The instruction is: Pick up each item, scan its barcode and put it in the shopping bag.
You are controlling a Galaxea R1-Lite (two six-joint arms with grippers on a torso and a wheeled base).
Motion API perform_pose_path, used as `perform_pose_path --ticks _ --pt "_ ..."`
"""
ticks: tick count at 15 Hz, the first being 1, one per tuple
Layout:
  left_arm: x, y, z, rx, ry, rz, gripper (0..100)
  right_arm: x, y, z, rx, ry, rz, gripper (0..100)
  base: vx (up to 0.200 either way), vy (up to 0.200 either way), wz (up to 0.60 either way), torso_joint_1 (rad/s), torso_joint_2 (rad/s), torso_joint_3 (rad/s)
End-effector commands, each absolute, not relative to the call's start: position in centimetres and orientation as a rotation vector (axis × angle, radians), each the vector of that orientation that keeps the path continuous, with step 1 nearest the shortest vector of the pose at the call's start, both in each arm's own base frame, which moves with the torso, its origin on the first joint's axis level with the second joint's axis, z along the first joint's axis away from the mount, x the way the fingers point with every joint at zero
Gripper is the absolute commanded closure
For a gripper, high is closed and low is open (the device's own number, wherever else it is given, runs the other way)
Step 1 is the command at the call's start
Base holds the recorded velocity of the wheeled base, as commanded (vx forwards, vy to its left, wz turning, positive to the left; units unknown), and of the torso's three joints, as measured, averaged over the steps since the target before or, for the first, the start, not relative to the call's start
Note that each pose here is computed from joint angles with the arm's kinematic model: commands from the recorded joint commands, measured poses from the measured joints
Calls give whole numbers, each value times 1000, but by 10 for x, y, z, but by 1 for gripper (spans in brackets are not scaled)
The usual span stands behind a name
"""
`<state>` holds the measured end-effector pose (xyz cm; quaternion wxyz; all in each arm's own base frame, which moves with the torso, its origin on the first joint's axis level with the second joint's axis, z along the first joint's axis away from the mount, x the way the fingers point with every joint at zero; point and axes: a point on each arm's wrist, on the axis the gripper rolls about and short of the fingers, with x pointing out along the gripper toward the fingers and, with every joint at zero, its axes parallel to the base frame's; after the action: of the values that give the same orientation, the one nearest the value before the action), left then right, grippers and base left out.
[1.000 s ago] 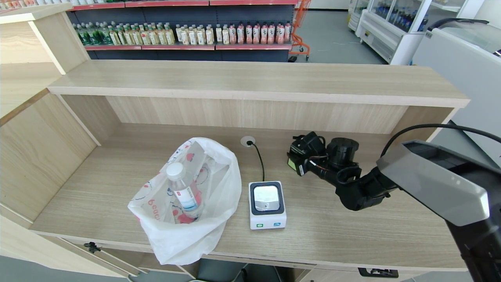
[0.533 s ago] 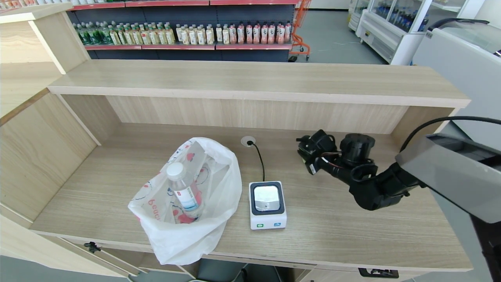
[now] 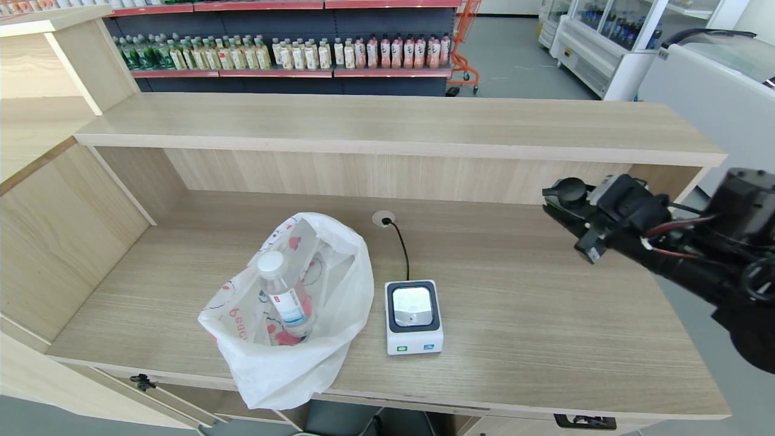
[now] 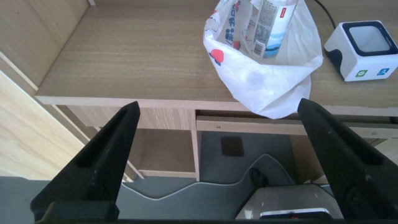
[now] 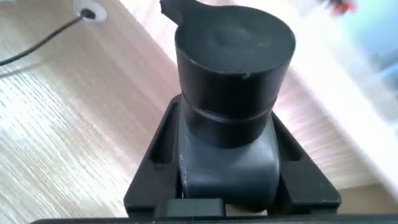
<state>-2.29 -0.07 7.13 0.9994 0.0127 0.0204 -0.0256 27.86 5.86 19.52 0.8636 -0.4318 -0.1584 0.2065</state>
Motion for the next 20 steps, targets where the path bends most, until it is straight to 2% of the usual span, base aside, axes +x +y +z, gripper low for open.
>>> perform_pose_path --ticks 1,3,4,7,9,11,16,20 --pt "-23 -1 71 27 41 -51 0 204 58 233 -1211 -758 629 100 0 0 0 0 0 0" --pt "-23 -1 71 25 42 -51 0 180 78 234 -1426 -1092 801 100 0 0 0 0 0 0" --pt "-23 -1 71 25 42 -51 0 173 83 234 -1462 -1173 823 100 0 0 0 0 0 0" --pt "-23 -1 71 25 41 -51 0 137 103 241 -1617 -1707 757 100 0 0 0 0 0 0" --pt "-23 -1 71 25 41 -51 0 122 119 237 -1611 -1929 705 100 0 0 0 0 0 0" --pt "-23 -1 71 27 41 -51 0 116 123 238 -1618 -2021 648 100 0 0 0 0 0 0" --pt "-23 -1 71 27 41 -51 0 90 105 258 -1592 -2094 526 100 0 0 0 0 0 0" --pt "-23 -1 71 25 41 -51 0 70 89 262 -1557 -2127 531 100 0 0 0 0 0 0"
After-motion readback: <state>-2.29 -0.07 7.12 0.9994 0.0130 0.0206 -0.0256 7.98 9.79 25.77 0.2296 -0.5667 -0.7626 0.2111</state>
